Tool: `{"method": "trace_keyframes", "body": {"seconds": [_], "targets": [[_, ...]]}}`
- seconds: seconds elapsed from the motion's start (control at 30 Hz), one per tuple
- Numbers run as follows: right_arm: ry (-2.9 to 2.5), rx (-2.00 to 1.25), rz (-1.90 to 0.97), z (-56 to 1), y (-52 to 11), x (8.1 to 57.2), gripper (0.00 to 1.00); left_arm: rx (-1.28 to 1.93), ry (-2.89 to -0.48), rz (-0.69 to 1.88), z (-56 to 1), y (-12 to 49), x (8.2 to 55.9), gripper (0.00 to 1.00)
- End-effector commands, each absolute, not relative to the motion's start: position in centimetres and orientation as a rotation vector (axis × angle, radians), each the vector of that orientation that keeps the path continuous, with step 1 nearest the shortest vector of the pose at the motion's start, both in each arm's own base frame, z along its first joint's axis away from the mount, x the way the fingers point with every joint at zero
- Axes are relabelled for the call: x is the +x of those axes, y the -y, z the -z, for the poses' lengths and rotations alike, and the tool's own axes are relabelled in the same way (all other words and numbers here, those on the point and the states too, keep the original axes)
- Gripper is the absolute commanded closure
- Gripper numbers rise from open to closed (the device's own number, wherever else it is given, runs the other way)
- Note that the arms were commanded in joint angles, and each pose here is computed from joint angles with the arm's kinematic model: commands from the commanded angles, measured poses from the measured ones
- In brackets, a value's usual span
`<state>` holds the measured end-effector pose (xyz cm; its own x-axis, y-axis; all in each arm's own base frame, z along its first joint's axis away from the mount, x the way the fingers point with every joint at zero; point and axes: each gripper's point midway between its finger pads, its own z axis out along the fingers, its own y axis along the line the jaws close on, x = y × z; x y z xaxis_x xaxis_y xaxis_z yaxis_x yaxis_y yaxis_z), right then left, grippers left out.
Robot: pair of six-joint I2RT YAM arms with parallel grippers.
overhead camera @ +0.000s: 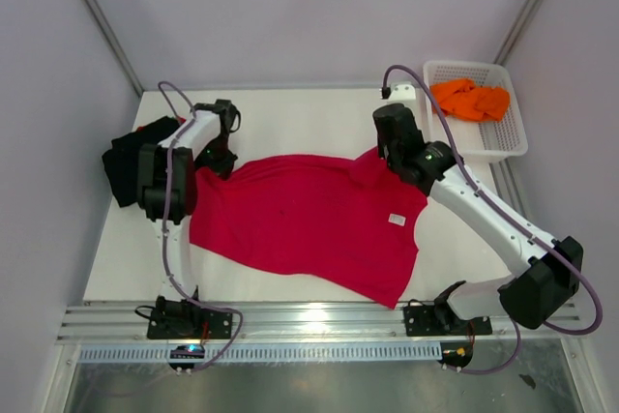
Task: Fold and stack the t-shirts
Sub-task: Flatten out the tshirt
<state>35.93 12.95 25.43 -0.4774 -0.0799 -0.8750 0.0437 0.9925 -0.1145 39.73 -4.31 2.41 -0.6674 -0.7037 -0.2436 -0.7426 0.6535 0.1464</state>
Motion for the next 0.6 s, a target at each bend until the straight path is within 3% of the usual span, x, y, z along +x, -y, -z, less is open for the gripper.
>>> {"method": "trace_keyframes", "body": {"seconds": [0.0, 0.23, 0.37, 0.57], "targets": [[-1.994, 0.019, 0.079, -27.6, -13.0, 35.8, 0.94, -1.188, -2.627, -0.323, -6.0, 4.7, 39.1, 1.00], [-2.010, 0.008, 0.067, -26.9, -13.3, 35.8, 0.94, -1.075, -2.594, -0.292, -8.5, 5.1, 44.1, 0.97], [-2.020, 0.012, 0.068, -26.4, -13.2, 35.6, 0.94, -1.006, -2.527, -0.231, -11.1, 5.2, 47.3, 0.49], [-2.019, 0.013, 0.087, -26.3, -12.8, 35.4, 0.94, -0.978, -2.494, -0.202, -11.6, 5.5, 49.5, 0.42]]}}
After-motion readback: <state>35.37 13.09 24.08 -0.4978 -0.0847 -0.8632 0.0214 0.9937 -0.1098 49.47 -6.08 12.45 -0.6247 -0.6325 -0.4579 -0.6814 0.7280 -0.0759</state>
